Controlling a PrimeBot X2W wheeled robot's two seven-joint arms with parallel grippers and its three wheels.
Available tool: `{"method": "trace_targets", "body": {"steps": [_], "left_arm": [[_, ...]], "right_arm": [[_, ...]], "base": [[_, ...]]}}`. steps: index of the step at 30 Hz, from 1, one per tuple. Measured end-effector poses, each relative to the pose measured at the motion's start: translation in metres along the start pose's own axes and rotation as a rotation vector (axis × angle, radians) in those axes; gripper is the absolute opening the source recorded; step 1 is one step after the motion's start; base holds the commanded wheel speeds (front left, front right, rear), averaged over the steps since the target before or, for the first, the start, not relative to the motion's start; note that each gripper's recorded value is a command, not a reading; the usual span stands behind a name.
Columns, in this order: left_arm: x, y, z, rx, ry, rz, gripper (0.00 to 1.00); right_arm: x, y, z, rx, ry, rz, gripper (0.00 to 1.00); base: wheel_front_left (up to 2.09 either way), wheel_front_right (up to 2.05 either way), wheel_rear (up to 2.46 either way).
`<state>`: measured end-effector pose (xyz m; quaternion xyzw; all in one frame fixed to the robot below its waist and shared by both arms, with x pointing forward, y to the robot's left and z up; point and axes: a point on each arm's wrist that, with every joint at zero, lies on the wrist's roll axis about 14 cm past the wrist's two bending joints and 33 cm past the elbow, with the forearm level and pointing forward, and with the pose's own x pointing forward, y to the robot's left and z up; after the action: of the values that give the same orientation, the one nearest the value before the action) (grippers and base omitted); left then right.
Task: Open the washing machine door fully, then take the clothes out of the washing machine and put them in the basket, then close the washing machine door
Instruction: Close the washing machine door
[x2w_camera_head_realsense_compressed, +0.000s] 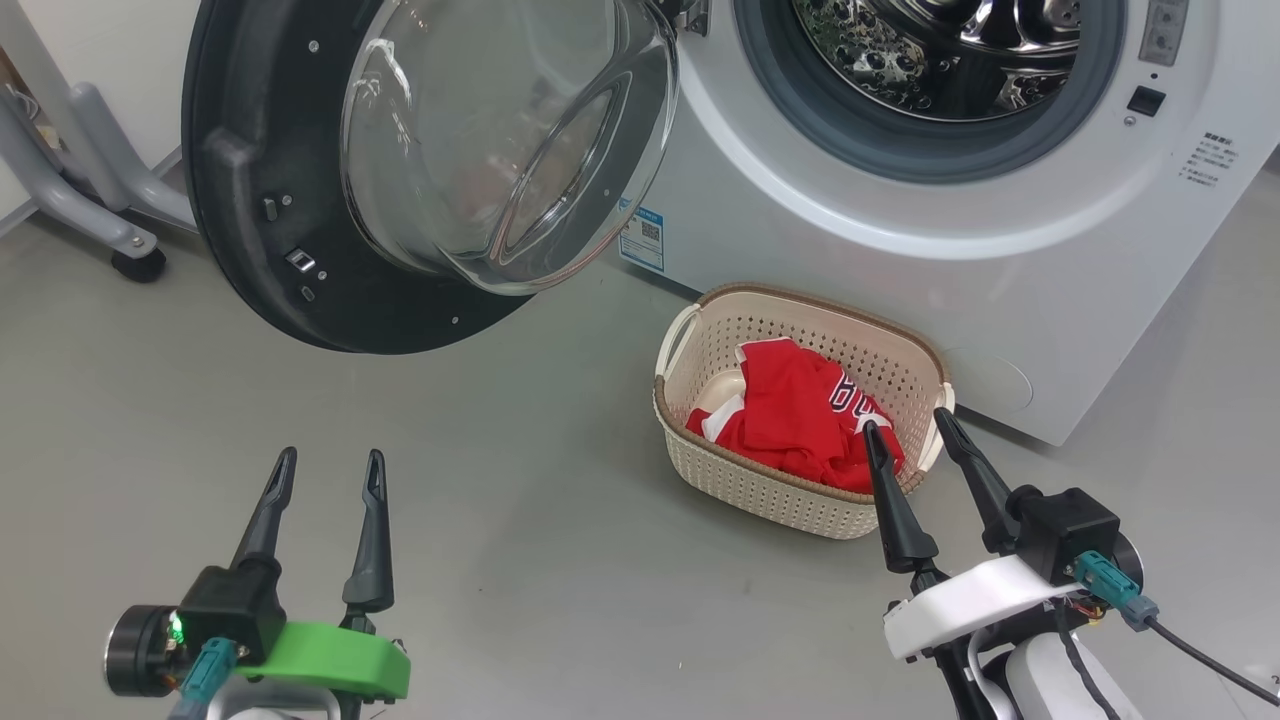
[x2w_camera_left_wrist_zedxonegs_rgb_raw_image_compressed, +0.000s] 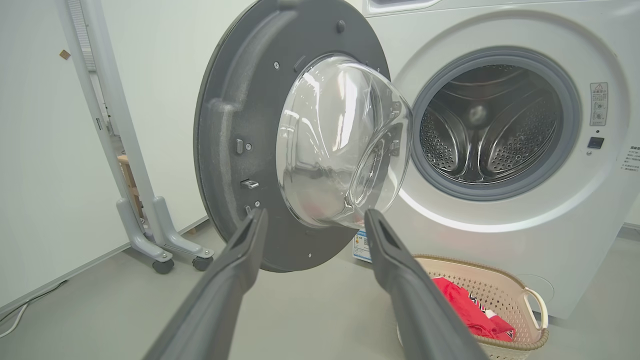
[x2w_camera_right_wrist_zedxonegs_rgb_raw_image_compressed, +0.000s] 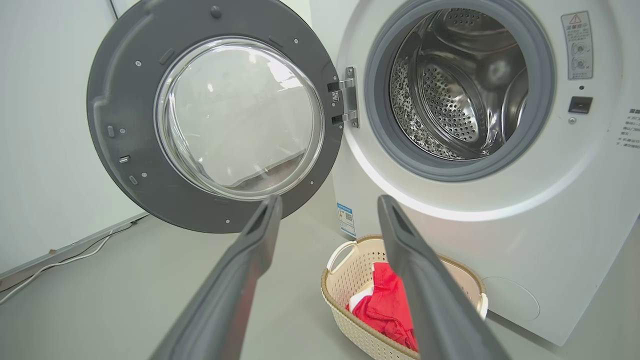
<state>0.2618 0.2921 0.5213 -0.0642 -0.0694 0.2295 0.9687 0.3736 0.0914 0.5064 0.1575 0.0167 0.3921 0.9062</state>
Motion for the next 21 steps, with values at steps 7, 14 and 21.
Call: {"method": "trace_targets", "body": {"steps": [7, 14, 21], "left_arm": [[0.0, 0.0002, 0.0001, 0.0, 0.0, 0.0, 1.0], [-0.0001, 0.0003, 0.0002, 0.0, -0.001, 0.0, 1.0], [-0.0002, 0.0, 0.0007, -0.001, -0.003, -0.002, 1.0]], "right_arm": [[0.0, -0.0005, 0.0001, -0.001, 0.0, -0.004, 1.0], [-0.0001, -0.0004, 0.0005, -0.001, -0.001, -0.005, 1.0], [-0.0003, -0.0003, 0.0013, -0.003, -0.003, -0.007, 1.0]], "base": [[0.0, 0.0, 0.0], [0.0, 0.0, 0.0], [0.0, 0.0, 0.0]]}}
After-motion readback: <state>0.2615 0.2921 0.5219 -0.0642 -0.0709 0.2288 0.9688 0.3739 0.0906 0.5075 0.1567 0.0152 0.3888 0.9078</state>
